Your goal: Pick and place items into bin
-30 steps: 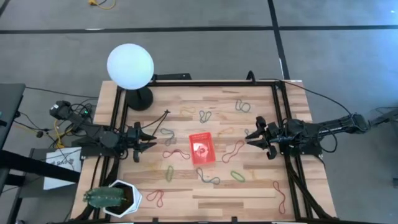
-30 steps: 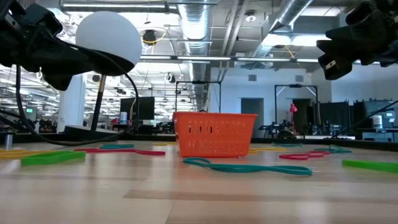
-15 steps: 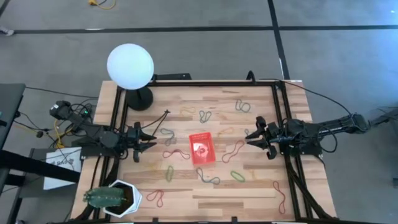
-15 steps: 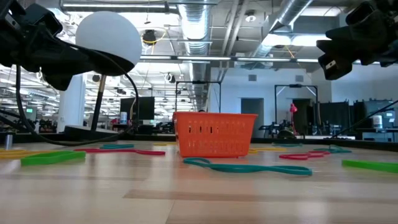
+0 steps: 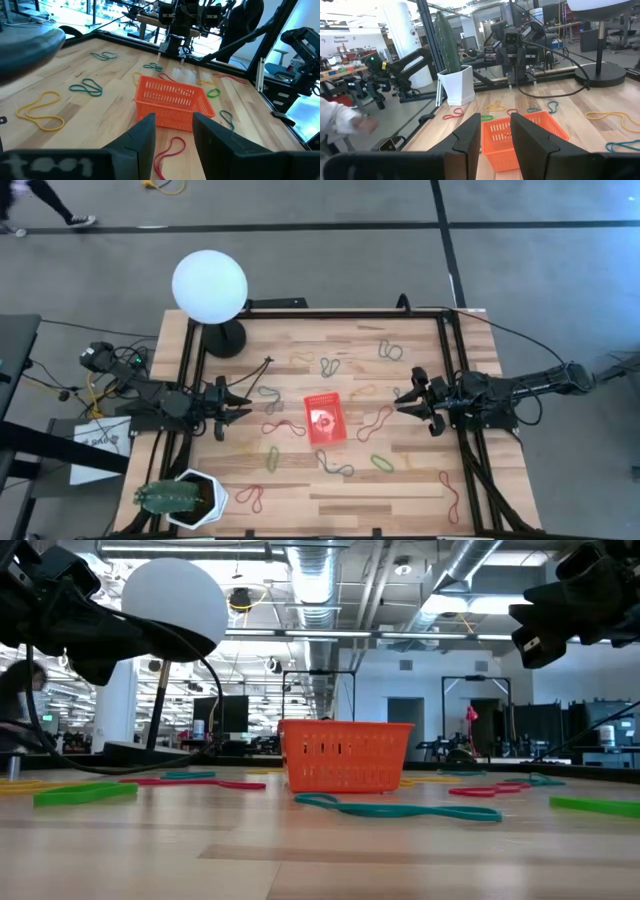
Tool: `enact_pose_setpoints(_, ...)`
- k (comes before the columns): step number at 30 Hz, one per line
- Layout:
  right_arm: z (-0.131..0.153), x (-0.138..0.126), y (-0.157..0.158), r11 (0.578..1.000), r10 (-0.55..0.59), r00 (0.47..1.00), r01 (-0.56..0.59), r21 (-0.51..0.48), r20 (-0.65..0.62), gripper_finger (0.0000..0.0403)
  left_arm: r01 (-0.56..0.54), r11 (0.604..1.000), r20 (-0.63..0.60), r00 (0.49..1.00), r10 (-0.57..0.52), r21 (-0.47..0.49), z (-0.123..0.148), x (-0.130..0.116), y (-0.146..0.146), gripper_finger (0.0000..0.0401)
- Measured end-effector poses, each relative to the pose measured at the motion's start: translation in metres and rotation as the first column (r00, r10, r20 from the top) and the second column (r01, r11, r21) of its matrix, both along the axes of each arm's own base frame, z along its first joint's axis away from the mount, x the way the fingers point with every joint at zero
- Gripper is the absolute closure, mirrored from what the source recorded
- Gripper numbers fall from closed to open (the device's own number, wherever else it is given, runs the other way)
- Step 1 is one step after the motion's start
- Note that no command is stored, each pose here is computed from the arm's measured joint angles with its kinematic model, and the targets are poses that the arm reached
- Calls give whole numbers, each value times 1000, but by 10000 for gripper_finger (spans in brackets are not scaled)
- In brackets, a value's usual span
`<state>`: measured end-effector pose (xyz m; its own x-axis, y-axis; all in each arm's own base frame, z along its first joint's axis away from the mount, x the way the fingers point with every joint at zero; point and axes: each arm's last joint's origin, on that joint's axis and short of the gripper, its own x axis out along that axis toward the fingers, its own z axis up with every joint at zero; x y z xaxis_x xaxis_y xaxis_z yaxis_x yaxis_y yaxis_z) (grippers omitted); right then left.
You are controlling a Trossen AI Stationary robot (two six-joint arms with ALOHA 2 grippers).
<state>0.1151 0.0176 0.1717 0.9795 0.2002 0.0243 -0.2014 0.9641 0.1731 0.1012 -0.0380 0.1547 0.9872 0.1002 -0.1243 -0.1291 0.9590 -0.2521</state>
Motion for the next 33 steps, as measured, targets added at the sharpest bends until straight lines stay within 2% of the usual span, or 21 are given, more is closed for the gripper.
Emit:
enact_pose_setpoints(3, 0, 0, 0, 1000, 0, 1000, 0, 0, 0, 301, 0, 1000, 1, 1000, 0, 1, 0, 0, 0, 282)
enact_pose_setpoints(8, 0, 0, 0, 1000, 0, 1000, 0, 0, 0, 301, -32, 977, -5, 999, 34, 213, 3, 0, 2, 282)
enact_pose_setpoints(11, 0, 0, 0, 1000, 0, 1000, 0, 0, 0, 301, -25, 965, -10, 1000, 29, 261, 4, 0, 2, 282)
enact_pose_setpoints(17, 0, 0, 0, 1000, 0, 1000, 0, 0, 0, 301, -36, 966, -13, 999, 40, 256, 4, 0, 2, 282)
enact_pose_setpoints(21, 0, 0, 0, 1000, 0, 1000, 0, 0, 0, 301, -36, 992, 4, 999, 35, 119, 4, 0, 1, 282)
enact_pose_setpoints(23, 0, 0, 0, 1000, 0, 1000, 0, 0, 0, 301, -44, 996, 9, 999, 43, 81, 4, 0, 1, 282)
enact_pose_setpoints(33, 0, 0, 0, 1000, 1, 1000, -1, 0, 0, 301, -226, 969, 20, 974, 225, 100, 5, -1, 7, 282)
